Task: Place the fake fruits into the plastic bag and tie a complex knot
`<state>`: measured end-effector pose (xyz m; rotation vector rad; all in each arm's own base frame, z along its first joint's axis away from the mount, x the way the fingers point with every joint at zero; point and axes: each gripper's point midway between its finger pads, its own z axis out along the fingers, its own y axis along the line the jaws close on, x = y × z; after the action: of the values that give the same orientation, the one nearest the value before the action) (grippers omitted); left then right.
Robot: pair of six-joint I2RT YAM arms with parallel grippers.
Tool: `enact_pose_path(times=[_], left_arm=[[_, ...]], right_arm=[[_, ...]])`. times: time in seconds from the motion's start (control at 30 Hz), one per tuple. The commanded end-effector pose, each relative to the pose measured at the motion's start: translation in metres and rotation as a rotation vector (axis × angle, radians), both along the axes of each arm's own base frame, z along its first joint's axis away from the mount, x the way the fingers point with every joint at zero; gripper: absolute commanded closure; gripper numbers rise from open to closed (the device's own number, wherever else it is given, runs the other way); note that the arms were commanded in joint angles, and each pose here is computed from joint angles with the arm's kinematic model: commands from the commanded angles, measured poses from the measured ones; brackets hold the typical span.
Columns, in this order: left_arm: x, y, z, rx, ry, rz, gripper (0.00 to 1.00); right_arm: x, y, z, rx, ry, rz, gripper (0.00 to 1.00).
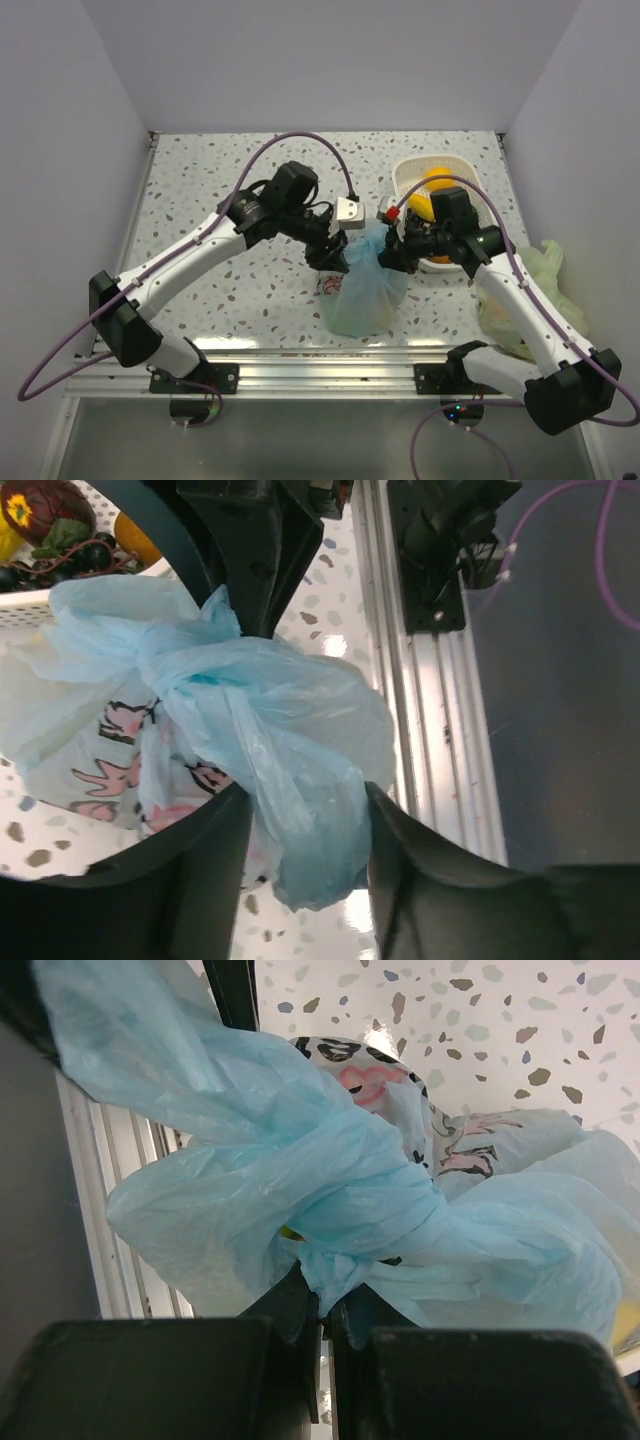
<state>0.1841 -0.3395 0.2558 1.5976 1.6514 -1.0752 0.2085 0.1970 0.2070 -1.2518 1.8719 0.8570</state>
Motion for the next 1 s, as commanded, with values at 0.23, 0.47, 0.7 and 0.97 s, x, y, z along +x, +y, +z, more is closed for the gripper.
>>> enact_pose_path(times=[0.23,0.47,0.7,0.97], left_arm=[[0.043,0.014,-0.033,0.136,-0.063,0.153,1.0],[0.085,0.052,-0.063,0.201,-0.052,0.313,1.0],[0.104,0.075,-0.065,0.205,-0.098,0.37,1.0],[0.121,0.101,-0.031,0.176,-0.187,0.429,1.0]], right_arm=[[-0.013,-0.004,0.028,0.031,-0.067,0.045,1.0],[-0.01,-0.019,0.042,0.032,-0.095,0.018,1.0],[0.001,-0.031,0.047,0.073,-0.082,-0.038,1.0],[0.022,-0.03,0.067,0.155,-0.071,-0.089,1.0]])
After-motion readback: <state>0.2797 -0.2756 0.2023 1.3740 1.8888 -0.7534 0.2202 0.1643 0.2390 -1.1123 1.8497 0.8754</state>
